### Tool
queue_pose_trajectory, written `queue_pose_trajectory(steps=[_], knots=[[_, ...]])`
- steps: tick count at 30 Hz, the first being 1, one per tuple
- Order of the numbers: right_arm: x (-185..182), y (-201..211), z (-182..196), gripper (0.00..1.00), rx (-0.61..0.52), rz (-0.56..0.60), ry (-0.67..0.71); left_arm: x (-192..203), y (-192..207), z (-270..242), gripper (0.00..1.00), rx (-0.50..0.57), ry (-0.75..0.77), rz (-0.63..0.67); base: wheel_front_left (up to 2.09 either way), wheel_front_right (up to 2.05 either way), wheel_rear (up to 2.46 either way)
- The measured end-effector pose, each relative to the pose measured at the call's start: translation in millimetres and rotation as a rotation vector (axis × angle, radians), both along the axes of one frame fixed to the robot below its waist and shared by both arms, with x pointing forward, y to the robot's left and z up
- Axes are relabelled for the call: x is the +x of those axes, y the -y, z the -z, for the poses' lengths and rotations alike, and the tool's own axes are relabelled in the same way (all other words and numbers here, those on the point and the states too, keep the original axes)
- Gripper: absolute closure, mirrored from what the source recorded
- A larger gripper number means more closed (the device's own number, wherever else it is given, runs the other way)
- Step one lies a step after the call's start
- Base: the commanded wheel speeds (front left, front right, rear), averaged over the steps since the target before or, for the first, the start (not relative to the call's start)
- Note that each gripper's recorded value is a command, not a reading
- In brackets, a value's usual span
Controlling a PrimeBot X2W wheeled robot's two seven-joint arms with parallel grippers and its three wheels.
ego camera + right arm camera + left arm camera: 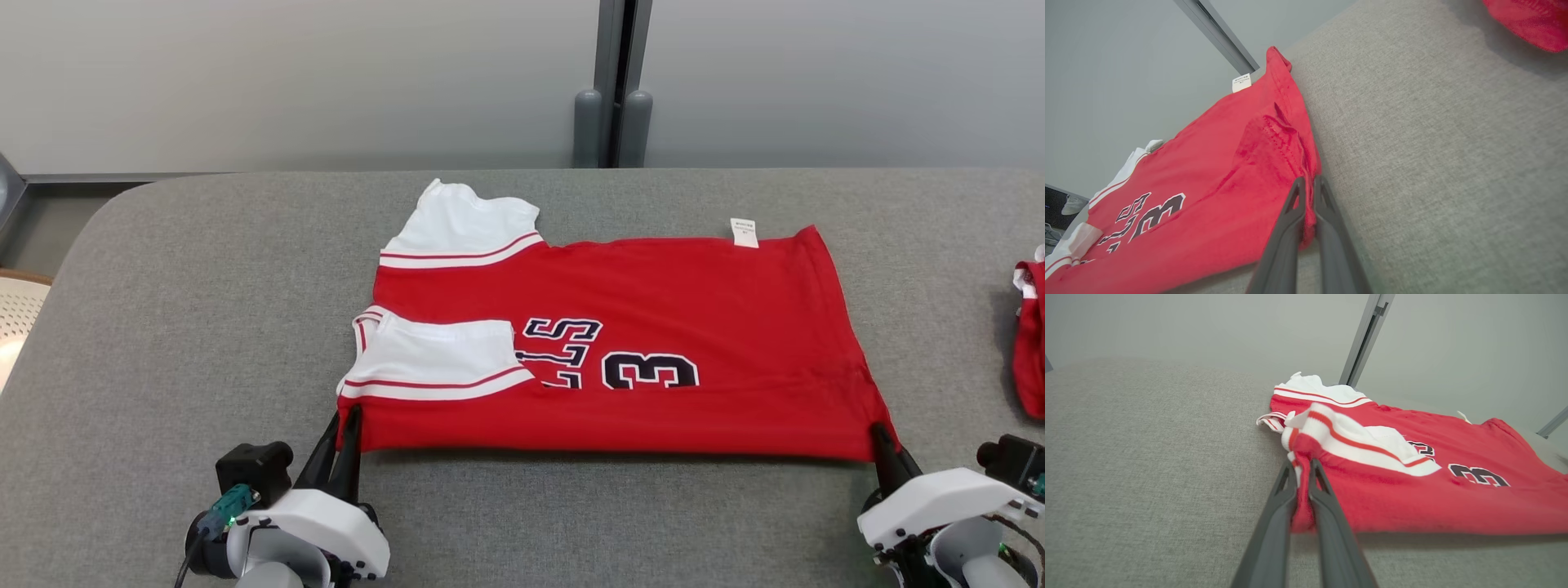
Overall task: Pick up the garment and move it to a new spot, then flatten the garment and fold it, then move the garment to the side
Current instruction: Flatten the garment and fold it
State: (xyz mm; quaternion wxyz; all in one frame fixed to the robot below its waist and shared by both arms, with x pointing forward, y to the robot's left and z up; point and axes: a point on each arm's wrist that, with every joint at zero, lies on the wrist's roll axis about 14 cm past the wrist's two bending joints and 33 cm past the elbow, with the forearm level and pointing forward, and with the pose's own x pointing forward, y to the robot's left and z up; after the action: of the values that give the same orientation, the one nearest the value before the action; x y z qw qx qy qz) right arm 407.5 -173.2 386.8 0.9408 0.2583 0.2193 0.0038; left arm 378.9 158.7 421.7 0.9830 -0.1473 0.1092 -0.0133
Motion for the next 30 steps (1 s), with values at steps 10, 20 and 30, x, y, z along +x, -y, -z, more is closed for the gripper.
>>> queue_pose_trajectory(steps=[10,20,30], knots=[[-36,15,7,1.0,-0.003,-0.001,-0.055,-31,5,18,1.0,0.028,-0.063,0.03,0.0,0.0,0.0],[-37,21,-6,0.0,-0.013,0.026,-0.003,-46,11,26,0.0,0.0,-0.106,0.042,0.0,0.0,0.0],[-10,10,-65,0.0,-0.088,-0.02,0.26,-4,0,-31,0.0,-0.083,0.105,-0.038,0.0,0.0,0.0]])
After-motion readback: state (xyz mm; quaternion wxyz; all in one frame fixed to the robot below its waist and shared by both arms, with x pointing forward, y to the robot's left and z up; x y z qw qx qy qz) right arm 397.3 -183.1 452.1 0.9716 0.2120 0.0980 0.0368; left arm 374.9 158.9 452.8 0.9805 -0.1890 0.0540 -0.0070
